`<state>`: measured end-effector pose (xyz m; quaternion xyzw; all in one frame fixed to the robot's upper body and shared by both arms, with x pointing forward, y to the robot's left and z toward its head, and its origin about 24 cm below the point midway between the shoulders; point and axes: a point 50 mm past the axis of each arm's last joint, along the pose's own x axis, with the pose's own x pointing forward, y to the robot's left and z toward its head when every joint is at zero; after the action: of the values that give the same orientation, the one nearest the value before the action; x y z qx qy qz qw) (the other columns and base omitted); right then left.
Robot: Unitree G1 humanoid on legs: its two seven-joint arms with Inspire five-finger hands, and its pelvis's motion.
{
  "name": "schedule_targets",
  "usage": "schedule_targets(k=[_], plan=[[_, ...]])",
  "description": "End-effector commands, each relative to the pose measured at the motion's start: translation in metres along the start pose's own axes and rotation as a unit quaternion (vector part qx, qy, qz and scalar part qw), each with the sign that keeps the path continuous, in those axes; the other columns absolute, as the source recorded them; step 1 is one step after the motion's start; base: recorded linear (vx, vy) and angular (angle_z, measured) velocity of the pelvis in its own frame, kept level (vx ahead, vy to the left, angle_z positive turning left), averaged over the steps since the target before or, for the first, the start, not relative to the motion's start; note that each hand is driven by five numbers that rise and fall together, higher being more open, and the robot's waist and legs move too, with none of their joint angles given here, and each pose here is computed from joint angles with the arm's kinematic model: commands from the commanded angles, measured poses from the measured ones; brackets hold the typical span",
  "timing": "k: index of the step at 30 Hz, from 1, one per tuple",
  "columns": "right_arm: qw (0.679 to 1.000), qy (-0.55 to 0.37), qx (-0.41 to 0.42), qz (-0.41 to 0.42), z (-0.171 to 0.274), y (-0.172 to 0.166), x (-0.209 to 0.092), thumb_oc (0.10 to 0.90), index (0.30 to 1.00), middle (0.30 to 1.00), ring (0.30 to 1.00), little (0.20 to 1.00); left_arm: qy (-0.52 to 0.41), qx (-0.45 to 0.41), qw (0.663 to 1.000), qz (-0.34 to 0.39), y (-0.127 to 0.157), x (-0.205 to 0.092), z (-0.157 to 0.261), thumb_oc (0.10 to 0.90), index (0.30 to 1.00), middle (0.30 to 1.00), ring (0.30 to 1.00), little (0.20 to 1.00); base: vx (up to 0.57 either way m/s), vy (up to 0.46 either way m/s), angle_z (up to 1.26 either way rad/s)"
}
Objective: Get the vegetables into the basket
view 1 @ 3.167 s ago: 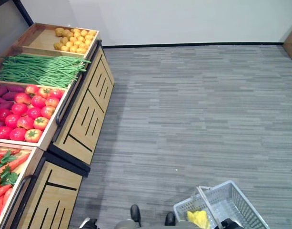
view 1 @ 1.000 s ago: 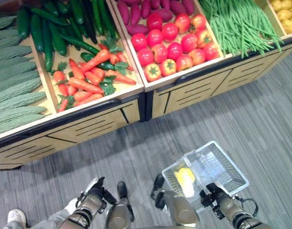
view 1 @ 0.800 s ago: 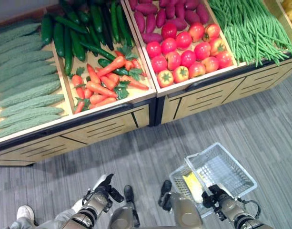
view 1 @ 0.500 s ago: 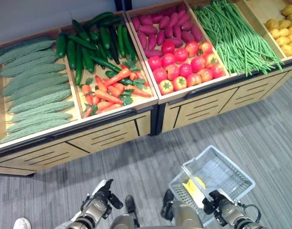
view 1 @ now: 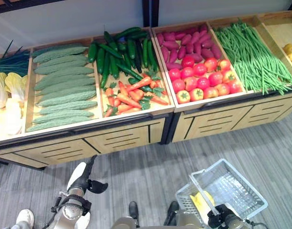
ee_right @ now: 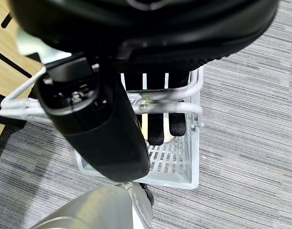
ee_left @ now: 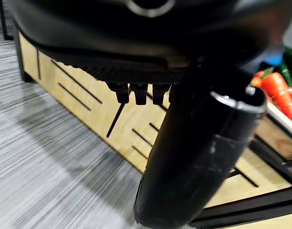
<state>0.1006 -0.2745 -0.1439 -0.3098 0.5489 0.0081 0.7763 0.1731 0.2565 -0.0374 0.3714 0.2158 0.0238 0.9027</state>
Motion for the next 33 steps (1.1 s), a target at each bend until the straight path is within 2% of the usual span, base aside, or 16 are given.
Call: schedule_targets(k=[1,3,6,8,10,12,15,21,33], plan=[[0.998,-0.052,-0.031,0.002,0.023,0.004,0.002,0.4,0.3,0.3,0.3,0.3,-0.157,0.087,0.968,0.174,0.079,0.016,0.059,0.9,1.0,1.0,1.0,1.0,-0.06,0.018,-0.08],[0.998,-0.053,-0.041,0.004,0.024,0.004,0.002,0.4,0.3,0.3,0.3,0.3,-0.157,0.127,0.959,0.198,0.091,0.021,0.061,0.9,1.0,1.0,1.0,1.0,-0.07,0.023,-0.13],[0.996,-0.061,-0.071,0.007,0.029,0.004,0.003,0.4,0.3,0.3,0.3,0.3,-0.147,0.237,0.932,0.231,0.118,0.037,0.069,0.9,1.0,1.0,1.0,1.0,-0.04,0.013,-0.49],[0.995,-0.062,-0.075,0.008,0.029,0.004,0.003,0.4,0.3,0.3,0.3,0.3,-0.145,0.265,0.924,0.234,0.123,0.041,0.071,0.9,1.0,1.0,1.0,1.0,0.0,-0.001,-0.31],[0.994,-0.064,-0.089,0.013,0.027,0.007,0.002,0.4,0.3,0.3,0.3,0.3,-0.135,0.354,0.892,0.246,0.139,0.051,0.077,0.9,1.0,1.0,1.0,1.0,0.02,0.011,-0.35],[0.994,-0.064,-0.092,0.013,0.025,0.008,0.002,0.4,0.3,0.3,0.3,0.3,-0.126,0.378,0.885,0.242,0.142,0.055,0.076,0.9,1.0,1.0,1.0,1.0,0.01,0.016,-0.29],[0.992,-0.056,-0.109,0.02,0.019,0.012,0.001,0.4,0.3,0.3,0.3,0.3,-0.113,0.451,0.851,0.243,0.157,0.065,0.081,0.9,1.0,1.0,1.0,1.0,0.03,0.023,-0.18],[0.991,-0.053,-0.12,0.016,0.017,0.012,0.001,0.4,0.3,0.3,0.3,0.3,-0.075,0.507,0.827,0.232,0.167,0.078,0.079,0.9,1.0,1.0,1.0,1.0,0.03,0.002,-0.16],[0.995,-0.023,-0.097,0.015,0.006,0.012,0.001,0.4,0.3,0.3,0.3,0.3,-0.068,0.497,0.829,0.248,0.177,0.072,0.077,0.9,1.0,1.0,1.0,1.0,0.01,-0.008,-0.02]])
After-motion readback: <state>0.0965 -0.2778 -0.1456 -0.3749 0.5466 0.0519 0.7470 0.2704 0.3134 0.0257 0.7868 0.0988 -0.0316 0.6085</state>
